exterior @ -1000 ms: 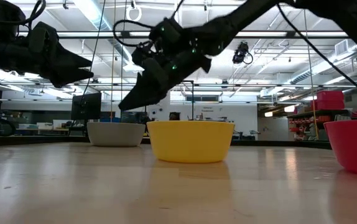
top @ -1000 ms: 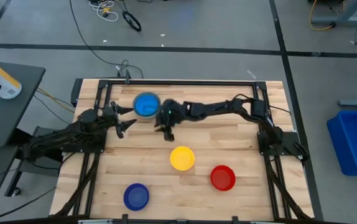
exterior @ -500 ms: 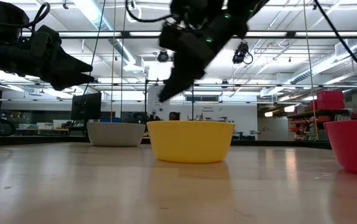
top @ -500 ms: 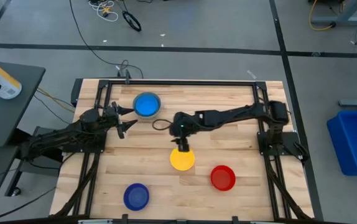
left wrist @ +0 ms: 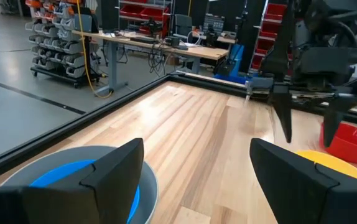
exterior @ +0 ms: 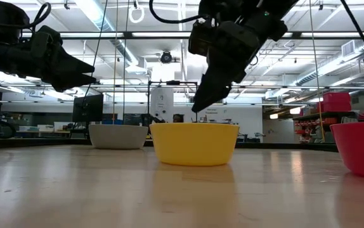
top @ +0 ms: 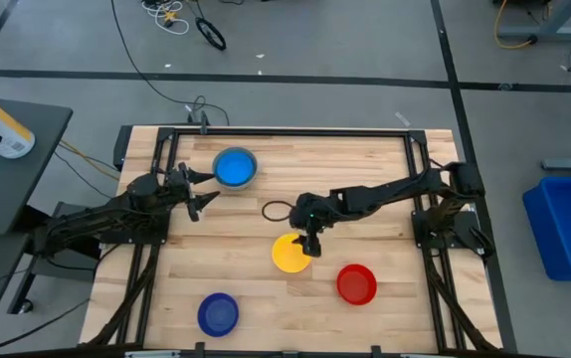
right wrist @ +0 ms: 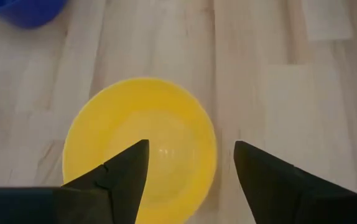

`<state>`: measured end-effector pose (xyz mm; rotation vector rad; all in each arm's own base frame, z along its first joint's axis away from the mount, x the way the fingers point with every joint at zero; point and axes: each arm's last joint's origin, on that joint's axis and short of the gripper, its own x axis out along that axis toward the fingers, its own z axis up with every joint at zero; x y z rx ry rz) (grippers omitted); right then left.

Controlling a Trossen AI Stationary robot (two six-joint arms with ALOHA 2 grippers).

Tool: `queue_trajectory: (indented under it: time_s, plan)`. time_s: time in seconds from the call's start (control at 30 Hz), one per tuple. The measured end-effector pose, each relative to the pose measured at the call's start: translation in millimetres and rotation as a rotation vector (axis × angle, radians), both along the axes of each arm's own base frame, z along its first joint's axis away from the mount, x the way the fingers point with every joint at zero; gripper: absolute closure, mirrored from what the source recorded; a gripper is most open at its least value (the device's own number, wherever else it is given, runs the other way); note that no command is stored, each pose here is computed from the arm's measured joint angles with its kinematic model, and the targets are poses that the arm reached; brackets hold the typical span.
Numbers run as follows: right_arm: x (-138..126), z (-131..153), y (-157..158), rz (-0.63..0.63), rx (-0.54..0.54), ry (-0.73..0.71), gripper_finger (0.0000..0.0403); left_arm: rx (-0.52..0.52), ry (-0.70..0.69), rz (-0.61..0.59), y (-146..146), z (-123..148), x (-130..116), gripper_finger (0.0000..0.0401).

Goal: Nest bowls inside each other
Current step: Stack the yellow bowl on the light blue bowl

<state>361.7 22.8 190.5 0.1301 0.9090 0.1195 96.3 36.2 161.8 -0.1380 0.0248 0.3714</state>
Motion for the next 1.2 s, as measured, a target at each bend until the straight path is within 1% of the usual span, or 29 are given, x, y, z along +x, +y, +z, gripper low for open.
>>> queue_trajectory:
  time_s: [0.17,0.33,0.43,0.63,0.77,0.93,1.2]
  plan:
    - [-2,-2,2,-0.027,-0.008,0.025,0.0167,0.000,-0.002,-0.001,0,0,0,0.0097]
    - [-1,-6,1,-0.031,-0.011,0.024,0.0163,-0.005,-0.004,-0.001,0,0,0,0.0097]
    - [-5,-16,-3,-0.047,-0.004,0.017,0.0163,-0.005,-0.004,-0.001,0,0,0,0.0097]
    - [-16,-38,-9,-0.100,0.043,0.008,0.0170,-0.004,-0.004,-0.002,0,0,0,0.0097]
    - [-17,-39,-8,-0.104,0.056,-0.006,0.0176,-0.003,-0.004,-0.002,0,0,0,0.0097]
    - [-17,-40,-6,-0.103,0.058,-0.019,0.0192,-0.003,-0.004,-0.002,0,0,0,0.0097]
    - [-17,-40,-3,-0.101,0.065,-0.017,0.0240,-0.003,-0.004,-0.002,0,0,0,0.0097]
